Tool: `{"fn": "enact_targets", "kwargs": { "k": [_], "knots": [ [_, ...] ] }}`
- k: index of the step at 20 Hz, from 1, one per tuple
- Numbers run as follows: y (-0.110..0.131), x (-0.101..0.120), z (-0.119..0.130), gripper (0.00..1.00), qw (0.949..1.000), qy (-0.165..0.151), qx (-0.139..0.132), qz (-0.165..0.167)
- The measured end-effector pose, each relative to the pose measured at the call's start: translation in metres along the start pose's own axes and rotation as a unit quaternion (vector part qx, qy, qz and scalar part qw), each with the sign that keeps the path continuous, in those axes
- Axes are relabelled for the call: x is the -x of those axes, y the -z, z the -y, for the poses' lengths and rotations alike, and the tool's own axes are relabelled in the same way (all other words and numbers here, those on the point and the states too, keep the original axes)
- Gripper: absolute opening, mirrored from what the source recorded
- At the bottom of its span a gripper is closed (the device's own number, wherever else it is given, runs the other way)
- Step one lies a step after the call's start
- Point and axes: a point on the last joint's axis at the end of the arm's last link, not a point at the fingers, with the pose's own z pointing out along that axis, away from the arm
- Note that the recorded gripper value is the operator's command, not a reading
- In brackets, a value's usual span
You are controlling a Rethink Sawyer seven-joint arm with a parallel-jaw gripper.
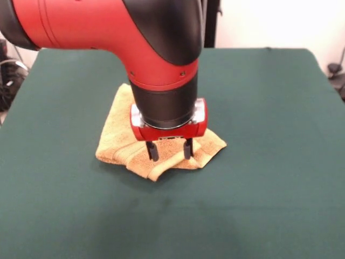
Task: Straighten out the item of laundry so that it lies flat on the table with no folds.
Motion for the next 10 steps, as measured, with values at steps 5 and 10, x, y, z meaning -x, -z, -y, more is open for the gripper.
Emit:
{"fn": "enact_targets", "kwargs": {
  "k": [5,10],
  "knots": [
    [-0.004,0.001,0.016,1.00,0.9999,-0.011,0.002,0.002],
    [-0.019,0.002,0.036,1.00,0.9996,-0.024,0.006,0.013]
  ]
}}
